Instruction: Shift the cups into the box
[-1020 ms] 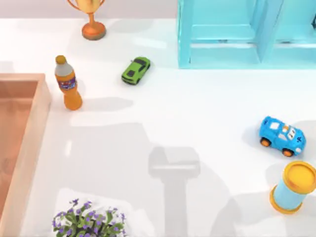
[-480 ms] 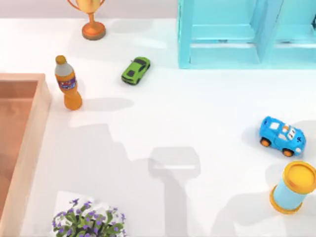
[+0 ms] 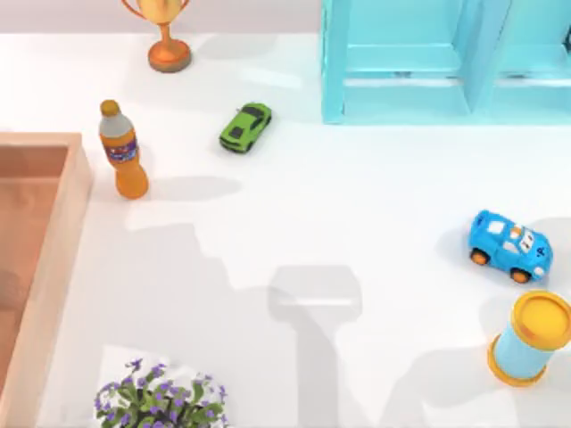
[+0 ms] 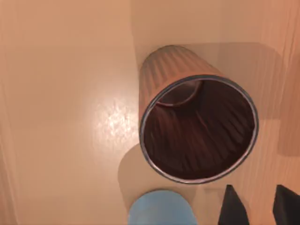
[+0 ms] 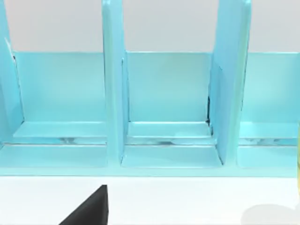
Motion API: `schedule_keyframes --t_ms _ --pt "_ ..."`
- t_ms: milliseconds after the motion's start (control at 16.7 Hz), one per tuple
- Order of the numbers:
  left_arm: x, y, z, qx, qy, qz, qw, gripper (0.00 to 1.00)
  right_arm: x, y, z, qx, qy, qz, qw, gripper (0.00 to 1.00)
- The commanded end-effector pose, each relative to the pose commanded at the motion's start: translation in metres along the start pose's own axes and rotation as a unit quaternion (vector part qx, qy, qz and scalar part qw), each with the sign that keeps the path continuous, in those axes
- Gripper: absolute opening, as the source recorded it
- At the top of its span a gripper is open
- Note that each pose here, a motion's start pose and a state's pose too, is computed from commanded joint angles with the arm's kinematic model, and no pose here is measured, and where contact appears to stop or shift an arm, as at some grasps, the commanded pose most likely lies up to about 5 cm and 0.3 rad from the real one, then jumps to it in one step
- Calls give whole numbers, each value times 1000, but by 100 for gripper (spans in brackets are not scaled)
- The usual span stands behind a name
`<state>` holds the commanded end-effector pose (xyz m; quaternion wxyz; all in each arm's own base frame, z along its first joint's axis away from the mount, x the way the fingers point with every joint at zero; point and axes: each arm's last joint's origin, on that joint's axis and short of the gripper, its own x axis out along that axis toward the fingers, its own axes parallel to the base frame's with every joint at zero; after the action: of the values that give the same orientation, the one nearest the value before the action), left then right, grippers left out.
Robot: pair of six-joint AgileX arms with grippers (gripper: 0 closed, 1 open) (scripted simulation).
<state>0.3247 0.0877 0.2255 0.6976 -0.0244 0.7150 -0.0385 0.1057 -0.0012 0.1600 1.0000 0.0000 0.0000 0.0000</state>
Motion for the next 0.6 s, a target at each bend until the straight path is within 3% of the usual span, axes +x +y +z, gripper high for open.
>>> schedule_keyframes --t_ms 420,600 --pt "0 0 0 0 0 0 1000 98 0 0 0 0 0 0 1000 100" --pt "0 0 0 0 0 0 1000 100 0 0 0 0 0 0 1000 100"
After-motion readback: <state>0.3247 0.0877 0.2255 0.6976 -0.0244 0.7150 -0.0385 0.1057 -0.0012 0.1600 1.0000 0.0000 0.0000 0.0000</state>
